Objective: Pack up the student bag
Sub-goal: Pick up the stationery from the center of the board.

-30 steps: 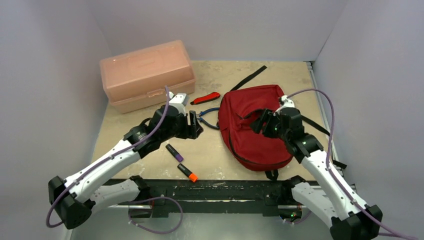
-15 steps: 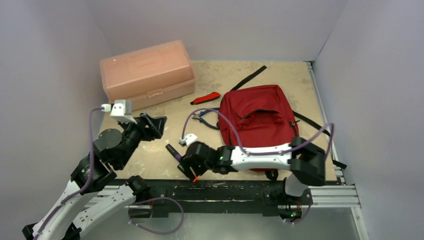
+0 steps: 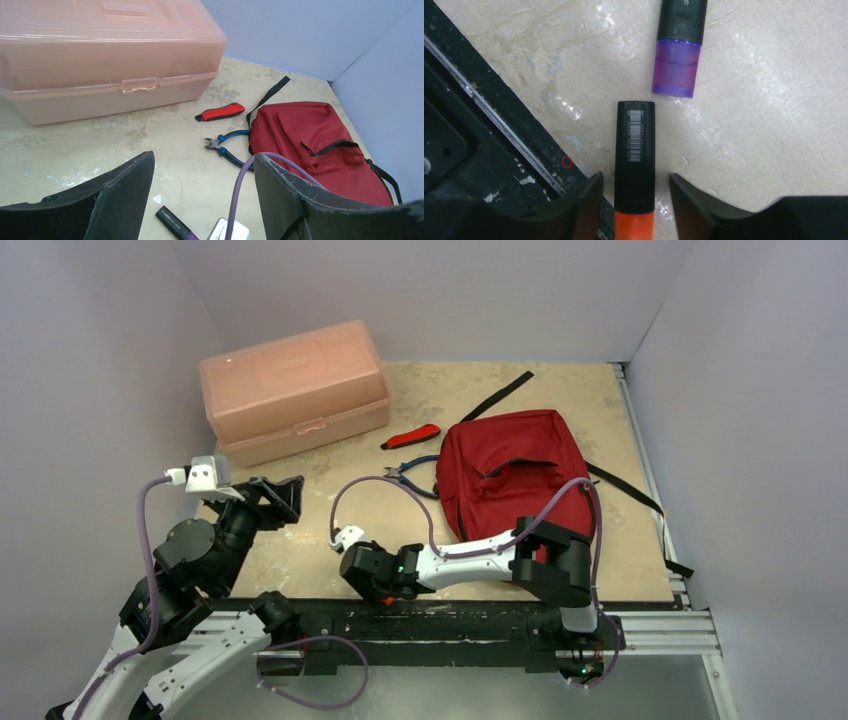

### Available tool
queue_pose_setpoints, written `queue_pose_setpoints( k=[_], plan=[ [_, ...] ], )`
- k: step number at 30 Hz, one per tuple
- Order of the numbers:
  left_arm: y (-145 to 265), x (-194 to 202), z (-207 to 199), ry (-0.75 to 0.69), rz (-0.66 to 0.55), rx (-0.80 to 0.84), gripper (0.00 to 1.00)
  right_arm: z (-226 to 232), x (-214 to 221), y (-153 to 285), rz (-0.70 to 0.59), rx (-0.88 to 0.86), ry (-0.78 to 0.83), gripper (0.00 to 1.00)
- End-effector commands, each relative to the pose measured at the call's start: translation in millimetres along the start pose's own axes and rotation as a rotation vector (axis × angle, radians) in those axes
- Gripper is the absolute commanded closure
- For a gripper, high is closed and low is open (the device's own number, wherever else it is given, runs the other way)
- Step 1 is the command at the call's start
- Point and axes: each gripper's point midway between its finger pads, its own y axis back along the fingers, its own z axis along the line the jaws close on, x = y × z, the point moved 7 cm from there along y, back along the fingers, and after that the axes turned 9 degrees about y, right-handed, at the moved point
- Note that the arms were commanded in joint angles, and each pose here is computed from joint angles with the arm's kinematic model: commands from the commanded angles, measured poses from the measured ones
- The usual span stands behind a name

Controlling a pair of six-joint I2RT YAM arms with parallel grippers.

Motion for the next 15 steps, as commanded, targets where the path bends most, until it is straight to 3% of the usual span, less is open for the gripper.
queue_pose_setpoints(
  k=[1, 5, 6, 8, 11, 15],
  plan=[
    [-0.5, -7.1, -1.7, -0.014, -0.015, -0.01, 0.28, -0.2, -4.0, -1.4, -0.008, 0.063, 0.035, 0.52],
    [-3.1, -4.4, -3.3, -0.013, -0.003, -0.01, 0.28, -5.8, -4.3, 2.4, -0.008, 0.12, 0.018, 0.76],
    [-3.6, -3.7, -3.8, -0.012, 0.001, -0.009, 0.28, -6.8, -6.6, 8.1, -0.022, 0.12, 0.003, 0.87],
    [-4.0, -3.3, -5.1, -0.008, 0.006, -0.003, 0.28, -16.8, -16.0, 29.3, -0.09, 0.141, -0.048, 1.0],
    [-6.0, -1.3, -6.7, -0.005, 0.013, 0.0, 0.27, -44.0, -34.2, 73.8, -0.24, 0.066, -0.197, 1.0],
    [-12.9, 4.9, -12.2, -0.004, 0.039, 0.014, 0.27, -108.2, -40.7, 146.6, -0.535, -0.183, -0.51, 1.0]
  ],
)
